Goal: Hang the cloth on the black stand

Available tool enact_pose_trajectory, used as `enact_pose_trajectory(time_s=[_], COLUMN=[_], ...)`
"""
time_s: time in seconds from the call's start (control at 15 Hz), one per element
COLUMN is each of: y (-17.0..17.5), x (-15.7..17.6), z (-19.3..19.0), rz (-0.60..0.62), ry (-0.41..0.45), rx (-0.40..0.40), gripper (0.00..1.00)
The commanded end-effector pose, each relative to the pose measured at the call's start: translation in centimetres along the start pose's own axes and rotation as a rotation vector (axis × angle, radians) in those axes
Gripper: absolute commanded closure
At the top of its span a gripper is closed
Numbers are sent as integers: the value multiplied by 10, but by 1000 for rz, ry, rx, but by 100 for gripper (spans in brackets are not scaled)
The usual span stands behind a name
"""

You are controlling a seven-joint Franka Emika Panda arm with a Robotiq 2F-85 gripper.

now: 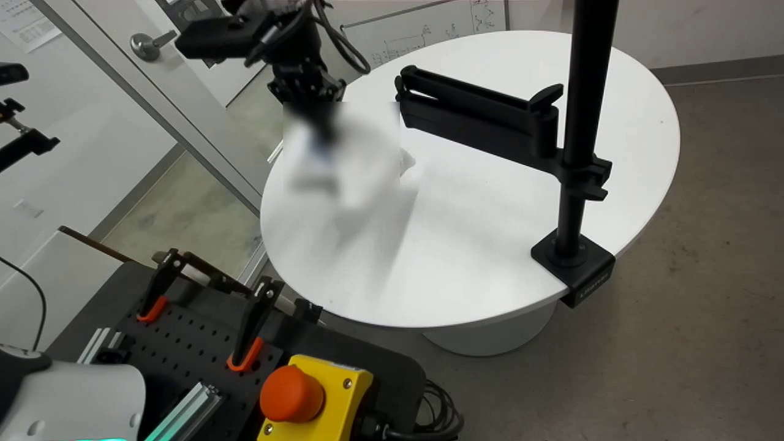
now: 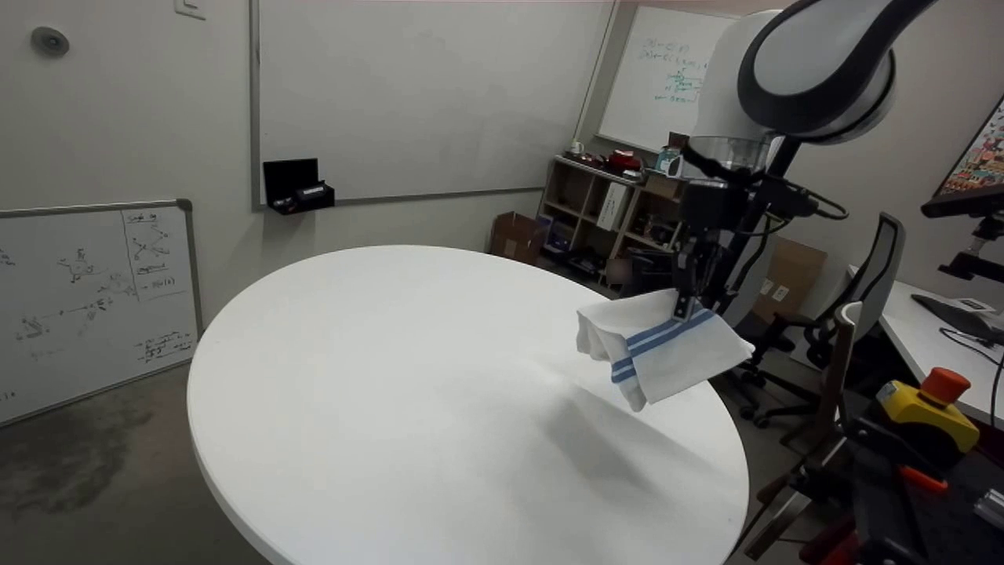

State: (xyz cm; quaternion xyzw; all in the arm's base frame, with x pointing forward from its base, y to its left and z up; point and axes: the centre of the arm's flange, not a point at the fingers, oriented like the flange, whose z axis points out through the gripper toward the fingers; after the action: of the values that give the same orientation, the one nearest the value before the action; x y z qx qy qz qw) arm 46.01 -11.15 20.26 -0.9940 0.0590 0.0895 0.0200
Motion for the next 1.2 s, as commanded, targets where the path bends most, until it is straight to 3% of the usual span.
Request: enact_pose_trajectory(time_s=[0.0, 0.33, 0.87, 1.13], y=[14, 42, 102, 131], x=[-26, -51, -61, -57], z=[-61, -131, -247, -271], rz=[17, 36, 157, 222], ry=[-4, 27, 239, 315], rx=[44, 92, 116, 93], gripper=[98, 98, 98, 98])
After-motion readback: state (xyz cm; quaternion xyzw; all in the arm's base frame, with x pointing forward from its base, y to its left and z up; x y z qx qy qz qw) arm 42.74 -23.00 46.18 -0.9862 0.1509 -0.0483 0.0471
